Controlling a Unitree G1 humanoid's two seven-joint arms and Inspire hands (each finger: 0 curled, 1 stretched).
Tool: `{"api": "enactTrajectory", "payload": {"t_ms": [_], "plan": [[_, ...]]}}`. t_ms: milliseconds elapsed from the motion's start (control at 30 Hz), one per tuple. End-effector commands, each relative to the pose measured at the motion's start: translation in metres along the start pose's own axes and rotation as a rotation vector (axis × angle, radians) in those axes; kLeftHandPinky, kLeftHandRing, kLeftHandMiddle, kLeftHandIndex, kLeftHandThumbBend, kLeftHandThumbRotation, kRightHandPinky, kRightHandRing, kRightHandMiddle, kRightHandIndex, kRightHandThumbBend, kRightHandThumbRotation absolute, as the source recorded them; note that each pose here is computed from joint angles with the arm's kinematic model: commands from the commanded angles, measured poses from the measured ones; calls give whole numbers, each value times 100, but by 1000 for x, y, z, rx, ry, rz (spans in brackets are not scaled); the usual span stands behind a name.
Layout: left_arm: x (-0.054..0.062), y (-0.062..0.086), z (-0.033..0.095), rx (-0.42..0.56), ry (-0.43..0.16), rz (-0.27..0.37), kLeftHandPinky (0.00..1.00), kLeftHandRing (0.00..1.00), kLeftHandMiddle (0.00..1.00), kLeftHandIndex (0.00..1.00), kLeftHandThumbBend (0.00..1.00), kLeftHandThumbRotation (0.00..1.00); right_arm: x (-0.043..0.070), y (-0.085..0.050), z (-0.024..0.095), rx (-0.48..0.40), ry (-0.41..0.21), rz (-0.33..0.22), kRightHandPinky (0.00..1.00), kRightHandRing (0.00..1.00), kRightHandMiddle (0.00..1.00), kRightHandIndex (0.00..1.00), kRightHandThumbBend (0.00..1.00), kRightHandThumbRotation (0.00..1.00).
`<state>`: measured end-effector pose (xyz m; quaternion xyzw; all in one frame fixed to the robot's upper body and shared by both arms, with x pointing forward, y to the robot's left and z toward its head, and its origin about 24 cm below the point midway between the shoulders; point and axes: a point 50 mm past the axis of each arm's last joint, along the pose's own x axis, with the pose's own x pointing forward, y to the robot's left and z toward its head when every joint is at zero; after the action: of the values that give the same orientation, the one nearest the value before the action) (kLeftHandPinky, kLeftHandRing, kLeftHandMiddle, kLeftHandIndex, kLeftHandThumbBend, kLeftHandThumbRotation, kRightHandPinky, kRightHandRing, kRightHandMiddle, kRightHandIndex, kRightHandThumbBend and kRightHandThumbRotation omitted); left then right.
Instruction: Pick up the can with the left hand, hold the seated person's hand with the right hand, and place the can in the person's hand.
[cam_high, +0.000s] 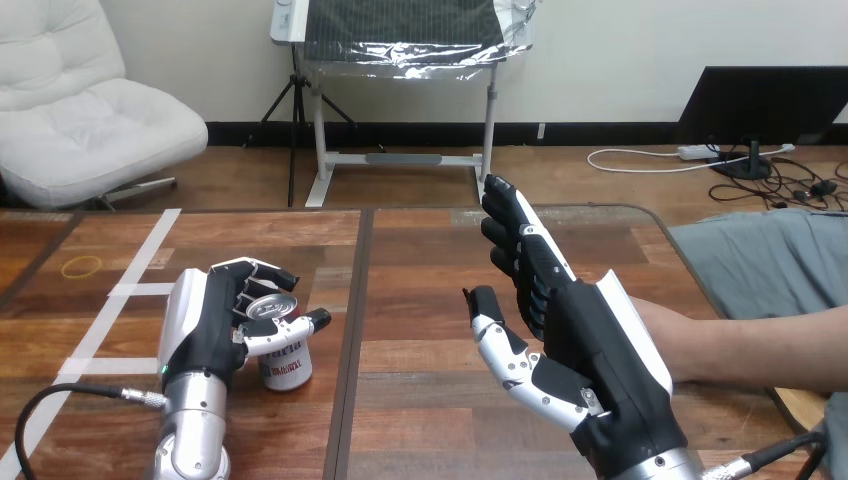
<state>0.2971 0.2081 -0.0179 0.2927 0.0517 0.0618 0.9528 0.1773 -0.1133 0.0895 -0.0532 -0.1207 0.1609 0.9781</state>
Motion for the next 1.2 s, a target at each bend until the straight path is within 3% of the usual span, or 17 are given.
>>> {"api": "enactTrajectory", "payload": {"t_ms": [0, 767, 1167], "plan": [[9, 4, 22, -21, -113, 34, 40, 43, 48, 51, 70, 0, 10, -6, 15, -7, -92, -14, 100, 100, 100, 100, 0, 0], [5, 6, 45, -103, -266, 48, 38, 41, 46, 51, 70, 0, 12, -8, 15, -5, -105, -18, 100, 100, 100, 100, 0, 0], [1, 8, 64, -130, -363, 59, 39, 42, 47, 50, 70, 0, 13, -10, 14, -6, -108, -24, 100, 100, 100, 100, 0, 0]]}}
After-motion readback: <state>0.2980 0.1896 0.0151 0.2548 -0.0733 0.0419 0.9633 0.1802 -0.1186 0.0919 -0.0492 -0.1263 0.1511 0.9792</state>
